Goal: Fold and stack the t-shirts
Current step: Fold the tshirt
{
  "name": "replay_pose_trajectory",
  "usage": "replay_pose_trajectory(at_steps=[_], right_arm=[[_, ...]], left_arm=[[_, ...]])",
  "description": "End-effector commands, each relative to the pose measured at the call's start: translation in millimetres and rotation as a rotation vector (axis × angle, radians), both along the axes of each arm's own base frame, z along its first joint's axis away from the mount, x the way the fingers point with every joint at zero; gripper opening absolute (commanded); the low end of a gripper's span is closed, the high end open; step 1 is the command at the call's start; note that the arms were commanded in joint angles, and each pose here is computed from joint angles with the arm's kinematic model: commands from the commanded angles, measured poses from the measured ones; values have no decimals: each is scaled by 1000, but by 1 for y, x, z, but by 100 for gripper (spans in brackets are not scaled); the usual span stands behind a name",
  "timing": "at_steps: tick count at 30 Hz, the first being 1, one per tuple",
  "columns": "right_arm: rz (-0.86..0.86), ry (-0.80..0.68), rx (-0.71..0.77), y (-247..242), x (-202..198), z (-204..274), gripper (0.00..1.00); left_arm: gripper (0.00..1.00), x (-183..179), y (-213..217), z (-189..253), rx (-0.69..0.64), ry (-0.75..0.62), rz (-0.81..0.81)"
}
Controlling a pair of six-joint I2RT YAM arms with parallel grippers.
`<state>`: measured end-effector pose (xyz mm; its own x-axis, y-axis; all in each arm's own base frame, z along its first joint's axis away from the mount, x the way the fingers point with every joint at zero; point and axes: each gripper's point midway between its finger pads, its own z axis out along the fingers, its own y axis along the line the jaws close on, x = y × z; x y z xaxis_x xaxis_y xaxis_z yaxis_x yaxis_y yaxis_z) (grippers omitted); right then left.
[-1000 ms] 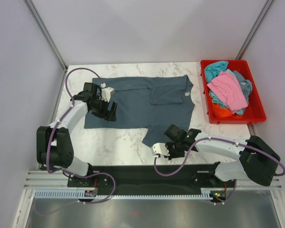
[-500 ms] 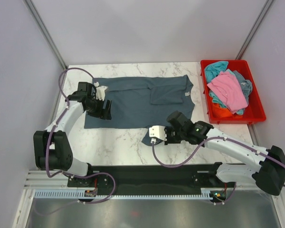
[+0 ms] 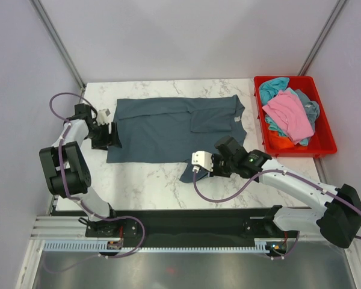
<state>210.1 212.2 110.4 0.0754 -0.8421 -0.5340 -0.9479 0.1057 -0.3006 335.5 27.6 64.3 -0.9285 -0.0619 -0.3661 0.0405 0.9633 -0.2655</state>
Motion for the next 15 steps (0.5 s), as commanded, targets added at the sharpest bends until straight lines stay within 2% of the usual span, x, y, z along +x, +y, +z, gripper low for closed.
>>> replay_pose_trajectory(at_steps=[1,9,10,11,15], right_arm=[[-17,-41,56,11,14,18,0],[-35,-47,60,11,21,21,0],[-33,-49,61,11,21,21,0],[-34,-52,62,11,22,22,0],[-42,-51,61,11,23,22,0]], left_arm=[[79,1,-5,1,-42,17,21],[79,-14,-1,-11,-54,63,43],[77,-48,-16,-10,-126,201,58],[68,-57,-3,-17,-61,233,83],[68,-69,2,-25,-50,262,86]])
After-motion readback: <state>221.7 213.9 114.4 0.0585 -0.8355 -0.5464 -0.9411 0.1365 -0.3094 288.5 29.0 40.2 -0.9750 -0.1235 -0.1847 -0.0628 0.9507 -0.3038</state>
